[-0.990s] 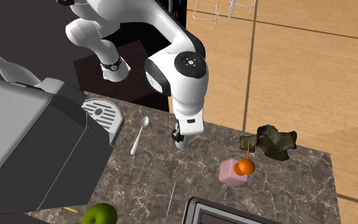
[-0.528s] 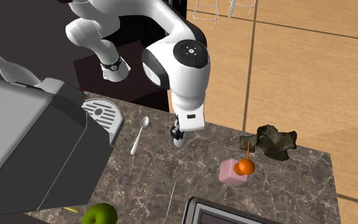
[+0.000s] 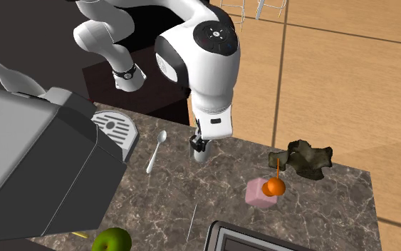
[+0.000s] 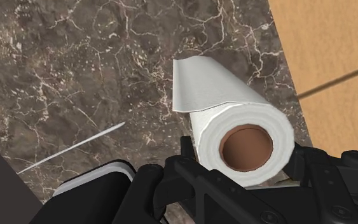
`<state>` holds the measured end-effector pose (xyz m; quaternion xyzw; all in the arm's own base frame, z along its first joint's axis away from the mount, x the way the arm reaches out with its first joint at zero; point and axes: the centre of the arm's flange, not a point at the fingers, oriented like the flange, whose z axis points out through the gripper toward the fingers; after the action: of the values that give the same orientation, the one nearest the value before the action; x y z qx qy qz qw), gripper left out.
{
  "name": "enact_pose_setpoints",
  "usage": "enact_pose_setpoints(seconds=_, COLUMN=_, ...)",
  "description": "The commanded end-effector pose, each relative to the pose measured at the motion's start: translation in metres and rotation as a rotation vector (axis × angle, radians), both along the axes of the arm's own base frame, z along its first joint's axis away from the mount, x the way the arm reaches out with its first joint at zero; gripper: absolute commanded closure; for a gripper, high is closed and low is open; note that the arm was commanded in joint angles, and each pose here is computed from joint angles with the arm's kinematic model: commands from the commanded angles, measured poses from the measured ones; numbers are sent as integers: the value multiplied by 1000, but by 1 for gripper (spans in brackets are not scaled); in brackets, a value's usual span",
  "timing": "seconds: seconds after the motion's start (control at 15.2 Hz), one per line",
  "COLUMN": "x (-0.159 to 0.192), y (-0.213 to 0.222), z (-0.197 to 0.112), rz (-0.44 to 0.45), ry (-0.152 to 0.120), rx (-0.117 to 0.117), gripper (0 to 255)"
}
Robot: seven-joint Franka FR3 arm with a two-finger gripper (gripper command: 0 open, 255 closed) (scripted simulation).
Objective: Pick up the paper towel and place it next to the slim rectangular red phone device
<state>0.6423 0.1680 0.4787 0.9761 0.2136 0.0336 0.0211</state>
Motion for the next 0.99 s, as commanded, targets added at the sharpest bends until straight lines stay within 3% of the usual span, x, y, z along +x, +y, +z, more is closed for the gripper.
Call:
enact_pose_setpoints(seconds=0.0, x=-10, y=-8, z=8, rz=0, ry=0, rx=0, gripper=255)
enact_pose_setpoints(seconds=0.92, x=-151, y=-117, z=56, rz=0, ry=0, rx=0, gripper=255)
